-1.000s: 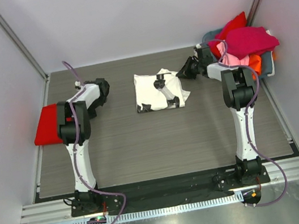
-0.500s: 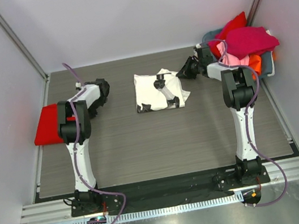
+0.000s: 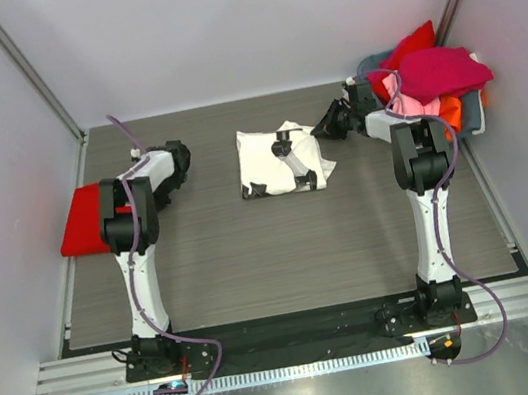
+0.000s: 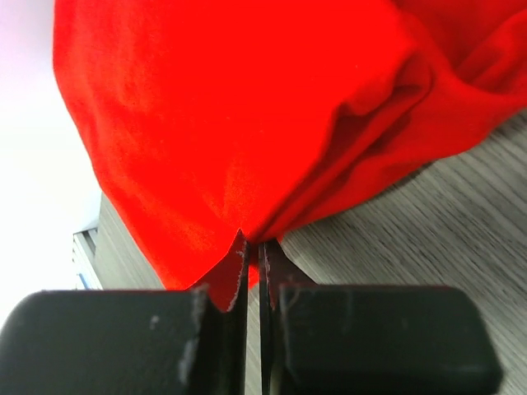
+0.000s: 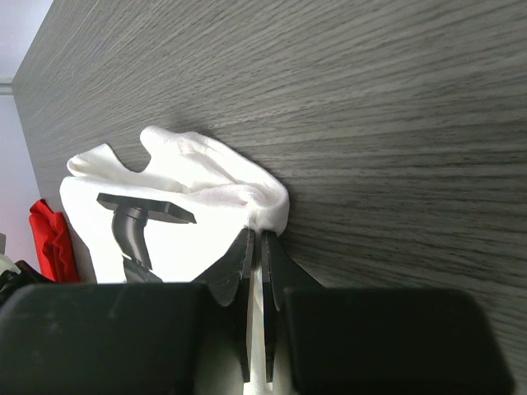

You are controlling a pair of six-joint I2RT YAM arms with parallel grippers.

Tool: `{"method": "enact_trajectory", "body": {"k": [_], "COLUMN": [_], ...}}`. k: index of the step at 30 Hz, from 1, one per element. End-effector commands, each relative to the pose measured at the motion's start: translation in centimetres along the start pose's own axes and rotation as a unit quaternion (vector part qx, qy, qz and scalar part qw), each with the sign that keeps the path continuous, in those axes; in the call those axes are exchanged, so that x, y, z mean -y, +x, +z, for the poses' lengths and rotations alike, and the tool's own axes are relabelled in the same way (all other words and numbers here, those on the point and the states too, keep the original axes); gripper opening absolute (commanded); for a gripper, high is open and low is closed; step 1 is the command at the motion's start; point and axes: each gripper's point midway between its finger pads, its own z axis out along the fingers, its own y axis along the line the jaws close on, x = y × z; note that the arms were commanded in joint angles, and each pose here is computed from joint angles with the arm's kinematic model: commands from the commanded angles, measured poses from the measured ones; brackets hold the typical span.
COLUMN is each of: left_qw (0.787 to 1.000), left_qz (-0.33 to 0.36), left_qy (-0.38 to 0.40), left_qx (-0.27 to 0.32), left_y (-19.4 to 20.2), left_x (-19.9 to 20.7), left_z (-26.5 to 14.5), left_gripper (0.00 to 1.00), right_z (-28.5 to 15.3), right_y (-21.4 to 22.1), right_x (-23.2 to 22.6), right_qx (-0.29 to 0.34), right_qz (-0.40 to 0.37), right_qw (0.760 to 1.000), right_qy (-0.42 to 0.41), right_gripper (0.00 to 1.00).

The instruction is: Fold and stack the t-shirts

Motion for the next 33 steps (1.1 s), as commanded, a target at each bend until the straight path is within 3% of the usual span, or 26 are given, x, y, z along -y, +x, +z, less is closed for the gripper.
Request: {"method": "enact_trajectory", "body": {"k": [1,13,23,26,29,30,31,33], "left_qw": [1.0,0.991,0.962,0.949,0.93,0.922,0.918,0.896], "left_qz": [-0.026,-0.044,-0.101,-0.114,-0.126,-0.132,-0.135,-0.154], "left_qy": [0.015,0.124,0.251,0.293,0.34,0.359,0.368,0.408], "left_qx": [-0.001,0.006,0.021,0.031,0.048,0.061,0.064,0.084], "left_y": [-0.2,-0.8,-3.3,-4.2,-5.2,-5.8,-5.7,-7.1], "left_x": [0.4,5.4,10.5,10.7,9.7,9.5,9.2,7.9], "left_z": [0.1,-5.7,-13.8,-16.3,-19.3,-20.5,-21.0,-23.4], "left_gripper": [0.0,0.0,0.02,0.12,0.39,0.56,0.62,0.73], "right_z": [0.5,0.1,-0.2,-0.2,-0.4,-0.4,-0.5,-0.8], "right_y": [1.9,1.6,1.4,1.3,1.1,1.3,1.1,1.1], "right_x": [2.4,2.7,2.7,2.8,2.8,2.8,2.8,2.8], "right_qx": [-0.031,-0.029,-0.027,-0.027,-0.024,-0.026,-0.022,-0.021], "right_qz": [0.005,0.007,0.007,0.007,0.008,0.007,0.007,0.003], "right_qw": [0.999,0.999,0.999,0.999,0.999,0.999,0.999,0.999], "right_qy": [0.035,0.036,0.035,0.036,0.037,0.039,0.04,0.041], "right_gripper": [0.09,0.09,0.09,0.09,0.11,0.16,0.37,0.55]}}
